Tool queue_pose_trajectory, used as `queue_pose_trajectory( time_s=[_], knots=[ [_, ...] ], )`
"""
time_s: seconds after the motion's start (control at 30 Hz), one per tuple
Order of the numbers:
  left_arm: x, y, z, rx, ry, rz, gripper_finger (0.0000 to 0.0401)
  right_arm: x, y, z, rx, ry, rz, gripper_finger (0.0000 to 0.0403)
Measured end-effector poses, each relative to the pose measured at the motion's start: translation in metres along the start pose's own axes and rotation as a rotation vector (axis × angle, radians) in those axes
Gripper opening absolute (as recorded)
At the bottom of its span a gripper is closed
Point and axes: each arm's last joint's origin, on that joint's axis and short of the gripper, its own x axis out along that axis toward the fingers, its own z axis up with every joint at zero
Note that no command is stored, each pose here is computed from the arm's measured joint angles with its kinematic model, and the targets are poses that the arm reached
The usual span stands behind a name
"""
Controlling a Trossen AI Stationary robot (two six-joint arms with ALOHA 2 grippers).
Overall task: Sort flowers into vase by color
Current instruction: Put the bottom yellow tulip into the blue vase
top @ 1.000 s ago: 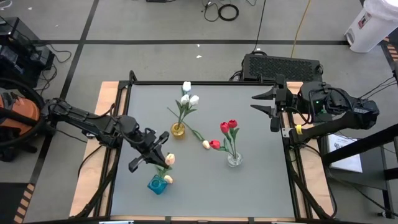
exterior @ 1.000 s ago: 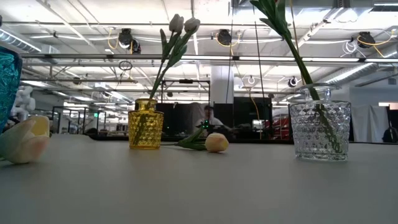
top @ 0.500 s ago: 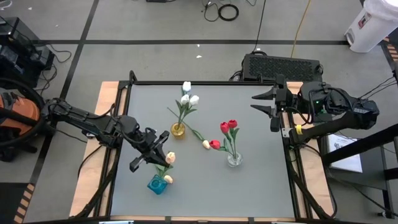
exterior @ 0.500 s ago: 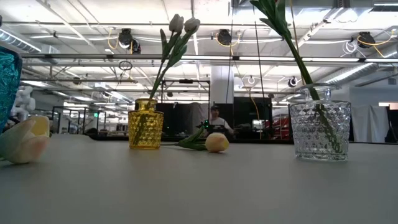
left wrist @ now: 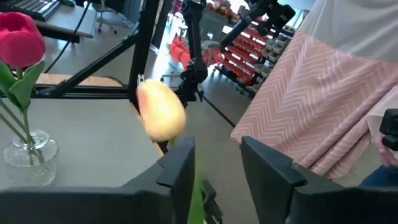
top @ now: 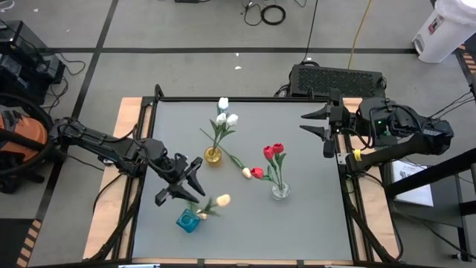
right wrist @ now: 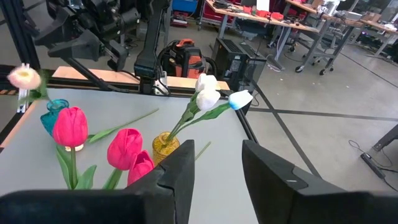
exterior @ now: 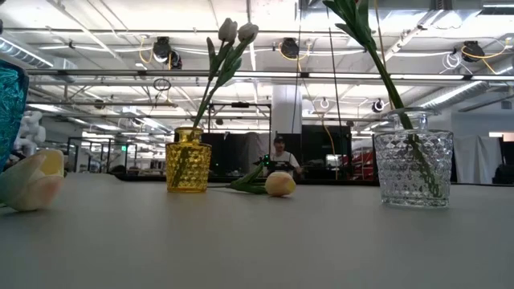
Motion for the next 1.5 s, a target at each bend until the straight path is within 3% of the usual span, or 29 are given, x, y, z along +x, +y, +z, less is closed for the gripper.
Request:
queue_pose_trajectory(
  time_s=[0.33,1.0,1.2,1.3,1.5],
  knots=[
    [-0.004,-0.003,0.0,-0.058,0.021,-0.032,0.0205,0.0,0.0,0.0,0.0,0.0,0.0,0.0125],
    [-0.081,-0.035,0.007,-0.069,0.009,0.067,0.0208,0.0,0.0,0.0,0.0,0.0,0.0,0.0125],
    [-0.097,-0.042,0.004,-0.089,0.092,0.087,0.0208,0.0,0.0,0.0,0.0,0.0,0.0,0.0125],
    [-0.099,-0.043,-0.003,-0.062,0.16,0.049,0.0208,0.0,0.0,0.0,0.0,0.0,0.0,0.0125],
    [-0.101,-0.038,-0.019,0.014,0.33,0.105,0.0208,0.0,0.0,0.0,0.0,0.0,0.0,0.0125]
  ],
)
